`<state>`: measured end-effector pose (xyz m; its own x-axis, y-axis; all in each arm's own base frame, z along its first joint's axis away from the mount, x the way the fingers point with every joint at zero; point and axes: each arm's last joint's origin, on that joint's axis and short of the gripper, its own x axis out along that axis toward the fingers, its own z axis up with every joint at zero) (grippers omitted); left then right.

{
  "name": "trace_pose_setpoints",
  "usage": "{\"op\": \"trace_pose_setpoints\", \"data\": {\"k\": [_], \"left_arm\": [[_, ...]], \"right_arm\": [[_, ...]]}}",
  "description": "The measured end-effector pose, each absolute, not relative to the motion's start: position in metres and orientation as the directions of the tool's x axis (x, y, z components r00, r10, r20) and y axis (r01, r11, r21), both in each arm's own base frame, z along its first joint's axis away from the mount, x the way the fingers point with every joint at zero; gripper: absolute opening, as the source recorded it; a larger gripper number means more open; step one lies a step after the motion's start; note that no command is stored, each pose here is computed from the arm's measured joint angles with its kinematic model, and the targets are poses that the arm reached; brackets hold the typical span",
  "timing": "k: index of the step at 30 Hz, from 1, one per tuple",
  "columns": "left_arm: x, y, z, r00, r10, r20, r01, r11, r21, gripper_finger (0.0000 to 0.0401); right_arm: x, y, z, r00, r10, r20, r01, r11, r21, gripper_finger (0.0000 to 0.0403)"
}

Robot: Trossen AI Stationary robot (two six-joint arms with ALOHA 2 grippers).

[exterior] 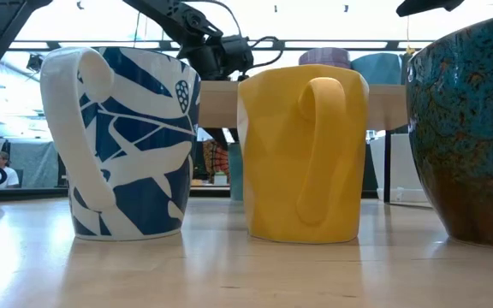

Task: Place coffee mugs
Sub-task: Put the blue mug on the shelf

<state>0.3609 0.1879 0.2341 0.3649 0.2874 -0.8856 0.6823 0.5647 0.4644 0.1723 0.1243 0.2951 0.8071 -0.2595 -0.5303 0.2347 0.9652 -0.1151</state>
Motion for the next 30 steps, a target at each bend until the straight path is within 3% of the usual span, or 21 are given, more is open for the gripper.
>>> {"op": "trace_pose_setpoints", "data": {"k": [22, 30], "left_arm": [[0.365, 0.190, 0.216, 0.330, 0.262, -0.907, 0.706, 0.570, 0.421, 0.0135], [0.364, 0.191, 0.215, 0.314, 0.262, -0.912, 0.686, 0.602, 0.409, 0.0042]], "right_arm": [[0.172, 0.124, 0.295, 0.808, -0.258, -0.530, 0.237, 0.966, -0.109, 0.0238], [0.172, 0.124, 0.295, 0.808, -0.258, -0.530, 0.237, 0.965, -0.108, 0.0238]]}}
